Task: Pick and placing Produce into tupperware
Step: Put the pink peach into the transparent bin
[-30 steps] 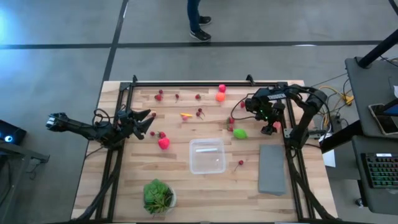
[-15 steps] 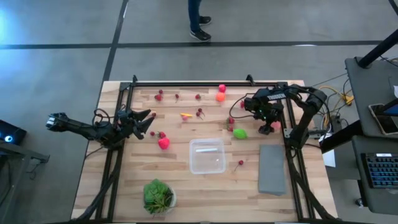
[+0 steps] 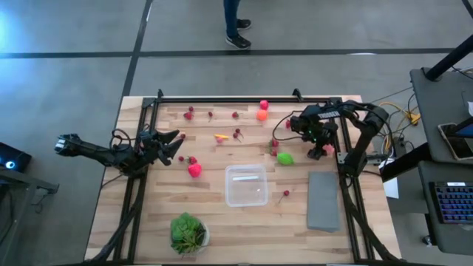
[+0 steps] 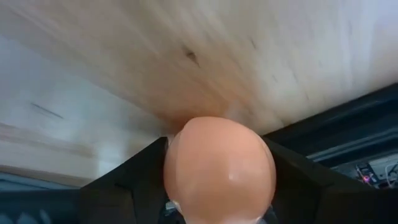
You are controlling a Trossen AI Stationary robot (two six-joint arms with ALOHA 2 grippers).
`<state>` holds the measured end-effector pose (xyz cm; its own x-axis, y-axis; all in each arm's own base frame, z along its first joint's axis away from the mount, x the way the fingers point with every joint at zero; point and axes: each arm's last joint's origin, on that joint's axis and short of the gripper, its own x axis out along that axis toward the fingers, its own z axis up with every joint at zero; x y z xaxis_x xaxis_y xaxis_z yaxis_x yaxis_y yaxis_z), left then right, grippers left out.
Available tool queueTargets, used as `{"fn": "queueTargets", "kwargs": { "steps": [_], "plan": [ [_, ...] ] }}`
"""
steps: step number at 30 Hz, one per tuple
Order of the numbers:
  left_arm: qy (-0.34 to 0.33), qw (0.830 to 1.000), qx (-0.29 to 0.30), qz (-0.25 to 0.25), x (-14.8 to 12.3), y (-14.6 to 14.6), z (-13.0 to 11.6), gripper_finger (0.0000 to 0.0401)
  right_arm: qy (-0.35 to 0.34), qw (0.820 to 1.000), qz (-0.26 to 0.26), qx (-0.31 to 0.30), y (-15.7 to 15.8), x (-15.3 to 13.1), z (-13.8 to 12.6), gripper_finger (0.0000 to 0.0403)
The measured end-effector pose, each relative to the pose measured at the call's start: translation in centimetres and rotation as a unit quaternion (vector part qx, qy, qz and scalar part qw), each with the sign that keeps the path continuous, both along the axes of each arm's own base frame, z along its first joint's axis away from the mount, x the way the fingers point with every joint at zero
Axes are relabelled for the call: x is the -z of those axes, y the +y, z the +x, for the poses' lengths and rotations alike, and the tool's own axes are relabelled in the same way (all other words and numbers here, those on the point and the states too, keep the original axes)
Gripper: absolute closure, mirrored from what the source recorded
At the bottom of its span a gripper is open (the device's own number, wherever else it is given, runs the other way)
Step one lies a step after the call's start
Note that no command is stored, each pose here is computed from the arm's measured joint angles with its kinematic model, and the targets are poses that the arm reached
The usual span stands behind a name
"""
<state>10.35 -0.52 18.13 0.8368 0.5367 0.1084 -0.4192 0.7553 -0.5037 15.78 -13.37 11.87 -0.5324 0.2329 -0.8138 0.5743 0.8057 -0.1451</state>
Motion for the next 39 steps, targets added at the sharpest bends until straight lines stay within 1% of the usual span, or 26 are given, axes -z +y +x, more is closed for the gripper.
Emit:
{"fn": "queueTargets", "kwargs": {
  "steps": [6, 8, 10, 12, 13, 15, 19, 20, 21, 22, 23, 24, 25, 26, 28, 30, 32, 35, 39],
  "plan": [
    [0.001, 1.0, 0.0, 0.001, 0.0, 0.0, 0.0, 0.0092, -0.013, 1.0, 0.0, 0.022, 0.2, -2.4, 0.0, 0.0157],
    [0.001, 1.0, 0.0, 0.001, 0.0, 0.0, 0.0, 0.0092, -0.039, 0.998, 0.009, 0.045, 0.4, -3.5, 0.2, 0.0157],
    [0.002, 1.0, 0.0, 0.001, 0.0, 0.0, 0.0, 0.0092, -0.086, 0.992, 0.033, 0.082, 0.8, -4.9, 0.7, 0.0159],
    [0.002, 1.0, 0.0, 0.001, 0.0, 0.0, 0.0, 0.0092, -0.16, 0.977, 0.072, 0.122, 1.5, -6.4, 1.7, 0.0161],
    [0.003, 1.0, 0.0, 0.001, 0.0, 0.0, 0.0, 0.0092, -0.202, 0.965, 0.091, 0.138, 1.9, -7.3, 2.4, 0.0163],
    [0.004, 1.0, 0.0, 0.002, 0.1, 0.0, 0.0, 0.0092, -0.269, 0.946, 0.107, 0.145, 2.9, -9.0, 3.8, 0.0164],
    [0.004, 1.0, 0.0, 0.002, 0.1, 0.0, 0.0, 0.0092, -0.36, 0.923, 0.085, 0.101, 5.5, -12.3, 7.0, 0.0165],
    [0.005, 1.0, 0.0, 0.002, 0.1, 0.0, 0.0, 0.0092, -0.368, 0.924, 0.065, 0.086, 6.1, -12.8, 7.6, 0.0165],
    [0.005, 1.0, 0.0, 0.002, 0.1, 0.0, 0.0, 0.0092, -0.362, 0.929, 0.027, 0.067, 6.5, -13.1, 7.9, 0.0165],
    [0.005, 1.0, 0.0, 0.002, 0.1, 0.0, 0.0, 0.0092, -0.341, 0.939, -0.018, 0.044, 6.7, -13.1, 8.0, 0.0165],
    [0.005, 1.0, 0.0, 0.002, 0.1, 0.0, 0.0, 0.0092, -0.308, 0.949, -0.058, 0.026, 6.8, -12.9, 7.7, 0.0165],
    [0.005, 1.0, 0.001, 0.002, 0.1, 0.0, 0.0, 0.0092, -0.27, 0.959, -0.083, 0.02, 6.6, -12.4, 7.2, 0.0165],
    [0.005, 1.0, 0.001, 0.002, 0.1, 0.0, 0.0, 0.0092, -0.237, 0.967, -0.088, 0.022, 6.5, -11.8, 6.8, 0.0165],
    [0.004, 1.0, 0.002, 0.002, 0.1, 0.0, 0.0, 0.0092, -0.207, 0.974, -0.082, 0.03, 6.3, -11.1, 6.3, 0.0165],
    [0.001, 1.0, 0.008, 0.002, 0.0, 0.0, 0.0, 0.0092, -0.159, 0.983, -0.078, 0.048, 6.3, -9.9, 5.3, 0.0165],
    [0.0, 1.0, 0.017, 0.003, 0.0, -0.1, 0.1, 0.0092, -0.133, 0.985, -0.083, 0.076, 6.6, -8.9, 4.6, 0.0165],
    [-0.001, 1.0, 0.027, 0.005, 0.0, -0.1, 0.1, 0.0092, -0.123, 0.984, -0.09, 0.091, 6.6, -7.8, 4.2, 0.0164],
    [0.001, 1.0, 0.029, 0.005, 0.0, -0.2, 0.1, 0.0092, -0.125, 0.981, -0.11, 0.1, 6.5, -6.8, 4.0, 0.0152],
    [0.001, 1.0, 0.029, 0.006, 0.0, -0.2, 0.1, 0.0092, -0.112, 0.976, -0.161, 0.091, 6.3, -6.6, 3.8, 0.0127]
  ]
}}
